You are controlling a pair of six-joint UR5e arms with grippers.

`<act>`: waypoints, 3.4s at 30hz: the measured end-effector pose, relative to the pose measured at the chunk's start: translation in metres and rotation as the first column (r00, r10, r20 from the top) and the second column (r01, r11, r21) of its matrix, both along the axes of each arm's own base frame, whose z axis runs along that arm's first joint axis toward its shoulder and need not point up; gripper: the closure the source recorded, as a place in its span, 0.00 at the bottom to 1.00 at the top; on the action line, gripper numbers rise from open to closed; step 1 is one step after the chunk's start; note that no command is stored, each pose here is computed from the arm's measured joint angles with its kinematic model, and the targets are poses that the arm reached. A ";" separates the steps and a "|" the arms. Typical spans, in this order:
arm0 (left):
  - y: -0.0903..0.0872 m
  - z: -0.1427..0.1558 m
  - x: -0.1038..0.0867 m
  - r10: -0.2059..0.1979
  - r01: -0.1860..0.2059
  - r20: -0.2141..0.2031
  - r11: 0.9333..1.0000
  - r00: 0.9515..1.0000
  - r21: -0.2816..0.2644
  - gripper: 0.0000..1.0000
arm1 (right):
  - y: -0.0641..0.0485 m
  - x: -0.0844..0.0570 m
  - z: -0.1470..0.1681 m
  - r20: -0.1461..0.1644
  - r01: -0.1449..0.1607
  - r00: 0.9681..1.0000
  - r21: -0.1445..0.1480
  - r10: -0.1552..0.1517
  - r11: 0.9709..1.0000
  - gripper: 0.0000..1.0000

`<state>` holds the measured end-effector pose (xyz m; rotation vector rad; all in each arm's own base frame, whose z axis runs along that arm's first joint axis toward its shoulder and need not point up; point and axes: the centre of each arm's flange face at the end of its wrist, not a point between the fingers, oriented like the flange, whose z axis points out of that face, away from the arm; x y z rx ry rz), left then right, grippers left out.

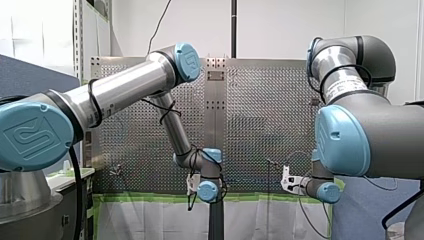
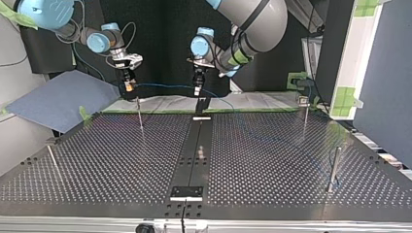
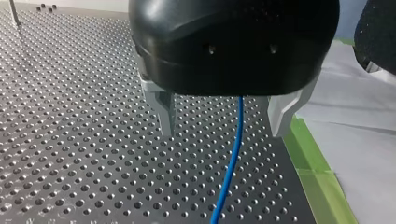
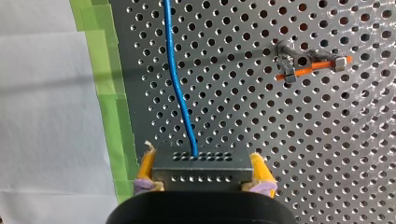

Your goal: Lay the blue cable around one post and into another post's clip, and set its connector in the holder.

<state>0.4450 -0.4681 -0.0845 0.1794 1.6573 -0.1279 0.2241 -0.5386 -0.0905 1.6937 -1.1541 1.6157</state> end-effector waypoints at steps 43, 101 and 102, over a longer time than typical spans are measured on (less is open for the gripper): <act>-0.002 -0.002 -0.004 -0.047 0.048 -0.013 0.996 0.999 0.069 0.79 | -0.003 -0.006 0.000 -0.001 0.029 1.000 -0.001 -0.029 1.000 1.00; -0.057 0.001 -0.013 -0.103 0.106 0.048 0.992 0.994 -0.074 0.99 | -0.015 -0.039 -0.002 -0.025 0.182 0.983 0.009 -0.182 0.983 1.00; -0.058 -0.002 -0.014 -0.101 0.104 0.043 0.992 0.994 -0.071 0.99 | -0.015 -0.042 -0.002 -0.026 0.192 0.981 0.010 -0.191 0.981 1.00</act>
